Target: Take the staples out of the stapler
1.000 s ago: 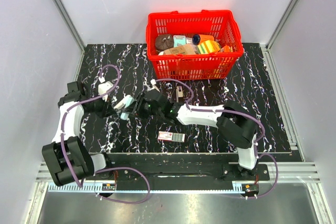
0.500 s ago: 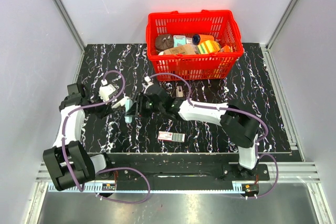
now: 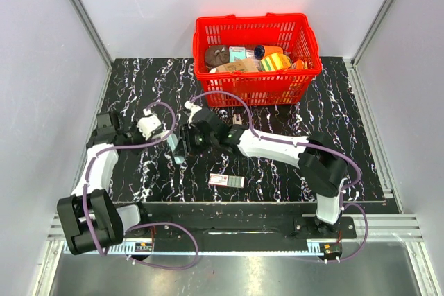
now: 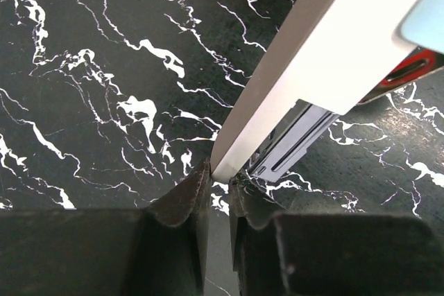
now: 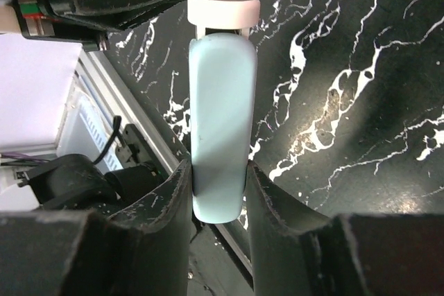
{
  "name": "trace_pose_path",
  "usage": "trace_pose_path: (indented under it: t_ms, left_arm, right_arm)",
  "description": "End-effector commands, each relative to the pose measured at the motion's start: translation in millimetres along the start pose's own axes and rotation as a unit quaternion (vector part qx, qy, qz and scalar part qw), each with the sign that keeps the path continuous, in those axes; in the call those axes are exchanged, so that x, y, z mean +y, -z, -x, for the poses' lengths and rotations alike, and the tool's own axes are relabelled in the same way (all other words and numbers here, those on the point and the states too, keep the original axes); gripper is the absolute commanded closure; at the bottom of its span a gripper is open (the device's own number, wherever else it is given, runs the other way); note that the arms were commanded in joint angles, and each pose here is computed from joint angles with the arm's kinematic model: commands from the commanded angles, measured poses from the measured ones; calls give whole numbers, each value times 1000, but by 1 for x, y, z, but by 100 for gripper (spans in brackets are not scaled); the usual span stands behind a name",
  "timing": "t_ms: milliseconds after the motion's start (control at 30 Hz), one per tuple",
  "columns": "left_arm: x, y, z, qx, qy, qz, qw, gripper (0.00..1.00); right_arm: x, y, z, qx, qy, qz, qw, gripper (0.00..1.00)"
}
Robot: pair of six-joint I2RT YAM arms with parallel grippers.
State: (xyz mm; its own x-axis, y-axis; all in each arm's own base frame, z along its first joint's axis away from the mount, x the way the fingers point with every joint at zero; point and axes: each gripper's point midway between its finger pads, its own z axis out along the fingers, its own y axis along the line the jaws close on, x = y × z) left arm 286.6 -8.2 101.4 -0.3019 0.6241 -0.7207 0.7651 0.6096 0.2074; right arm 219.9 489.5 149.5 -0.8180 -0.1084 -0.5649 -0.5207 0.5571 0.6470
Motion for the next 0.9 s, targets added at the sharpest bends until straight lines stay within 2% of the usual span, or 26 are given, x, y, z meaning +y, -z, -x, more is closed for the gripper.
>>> trace_pose_path:
  t_ms: [0, 267, 467, 567, 667, 767, 867]
  left_arm:
    - [42, 6, 9, 4, -95, 108, 990, 100]
    - [31, 2, 11, 3, -180, 151, 972, 100]
    - [23, 1, 16, 1, -145, 127, 981, 99]
    - [5, 2, 26, -16, -96, 74, 992, 89]
    - [-34, 7, 36, -28, -46, -29, 998, 70]
    - [-69, 20, 46, -43, -21, -116, 992, 59]
    - [-100, 35, 54, -65, -26, -179, 981, 47]
  right_arm:
    - [-10, 13, -24, 40, 28, -23, 999, 100]
    - [-2, 9, -12, 12, 25, -15, 1000, 100]
    - [1, 8, -1, -7, 18, -17, 1000, 100]
    - [4, 10, 16, -42, 7, -28, 999, 100]
    - [12, 14, 44, -92, -2, -35, 995, 100]
    - [17, 16, 68, -128, -10, -45, 991, 100]
    - [13, 11, 80, -135, -24, -54, 989, 100]
